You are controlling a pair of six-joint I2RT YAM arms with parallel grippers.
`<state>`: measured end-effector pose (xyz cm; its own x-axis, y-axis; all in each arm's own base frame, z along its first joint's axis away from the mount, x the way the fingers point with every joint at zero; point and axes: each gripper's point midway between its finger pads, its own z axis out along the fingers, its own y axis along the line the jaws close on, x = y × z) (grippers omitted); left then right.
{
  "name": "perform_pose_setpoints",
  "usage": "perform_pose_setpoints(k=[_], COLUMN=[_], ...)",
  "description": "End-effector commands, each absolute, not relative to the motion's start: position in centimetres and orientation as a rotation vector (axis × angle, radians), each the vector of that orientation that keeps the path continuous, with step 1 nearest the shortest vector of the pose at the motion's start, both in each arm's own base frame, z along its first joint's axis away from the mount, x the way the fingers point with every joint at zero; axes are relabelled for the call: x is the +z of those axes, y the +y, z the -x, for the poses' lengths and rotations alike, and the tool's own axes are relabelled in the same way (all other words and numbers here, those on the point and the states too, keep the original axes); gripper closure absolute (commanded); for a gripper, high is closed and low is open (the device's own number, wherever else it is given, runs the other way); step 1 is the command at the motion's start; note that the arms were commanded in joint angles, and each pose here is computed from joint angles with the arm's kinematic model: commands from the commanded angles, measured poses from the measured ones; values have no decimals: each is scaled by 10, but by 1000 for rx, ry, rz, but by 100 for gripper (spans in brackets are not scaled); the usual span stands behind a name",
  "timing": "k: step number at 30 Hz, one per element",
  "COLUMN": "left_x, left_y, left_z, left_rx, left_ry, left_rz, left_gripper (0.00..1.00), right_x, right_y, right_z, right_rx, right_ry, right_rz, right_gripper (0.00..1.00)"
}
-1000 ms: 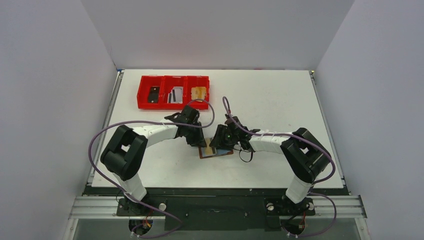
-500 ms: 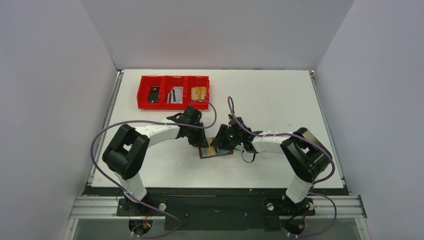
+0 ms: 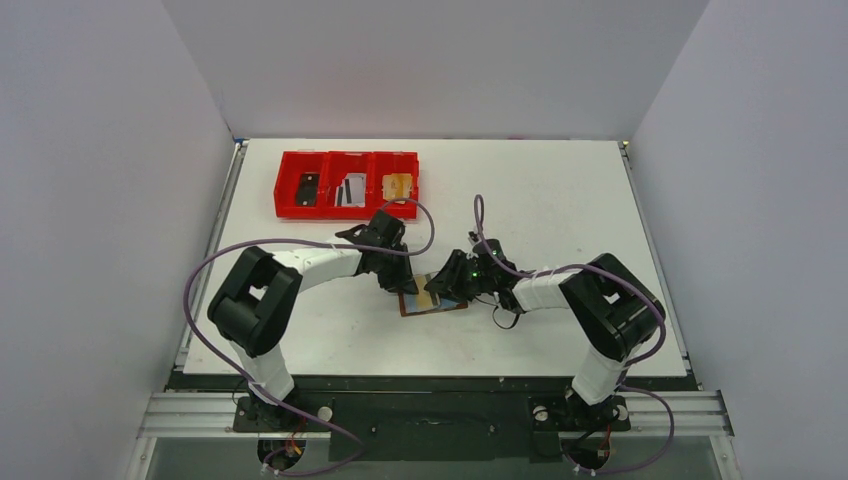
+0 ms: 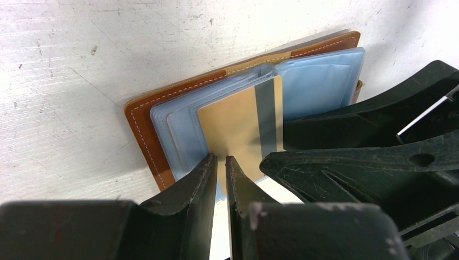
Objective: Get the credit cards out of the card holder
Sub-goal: Remove the credit card from the card holder.
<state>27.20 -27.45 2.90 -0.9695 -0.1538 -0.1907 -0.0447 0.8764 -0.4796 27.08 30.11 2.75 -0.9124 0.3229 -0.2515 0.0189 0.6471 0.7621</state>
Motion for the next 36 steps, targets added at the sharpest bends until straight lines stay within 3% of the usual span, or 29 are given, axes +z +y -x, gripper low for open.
perform_pose_setpoints(k=[1,15,29,36], left_x=[16,11,8,8], left_y=[-270,-268,-264,-264], left_z=[-275,-274,-273,-273], left_rx=[-629,-598,-570,-572], left_ry=[2842,2865,2878,2878], left_rz=[155,156,157,157], left_gripper=[90,97,100,100], right_x=[21,20,19,19], right_y=[295,285,278,277], right_z=[-274,-280,-283,-283], right_rx=[1198,1298,1342,1352], right_ry=[2474,2413,2379,2369], right_rz=[-326,-425,-480,-490], right_gripper=[64,75,76,85])
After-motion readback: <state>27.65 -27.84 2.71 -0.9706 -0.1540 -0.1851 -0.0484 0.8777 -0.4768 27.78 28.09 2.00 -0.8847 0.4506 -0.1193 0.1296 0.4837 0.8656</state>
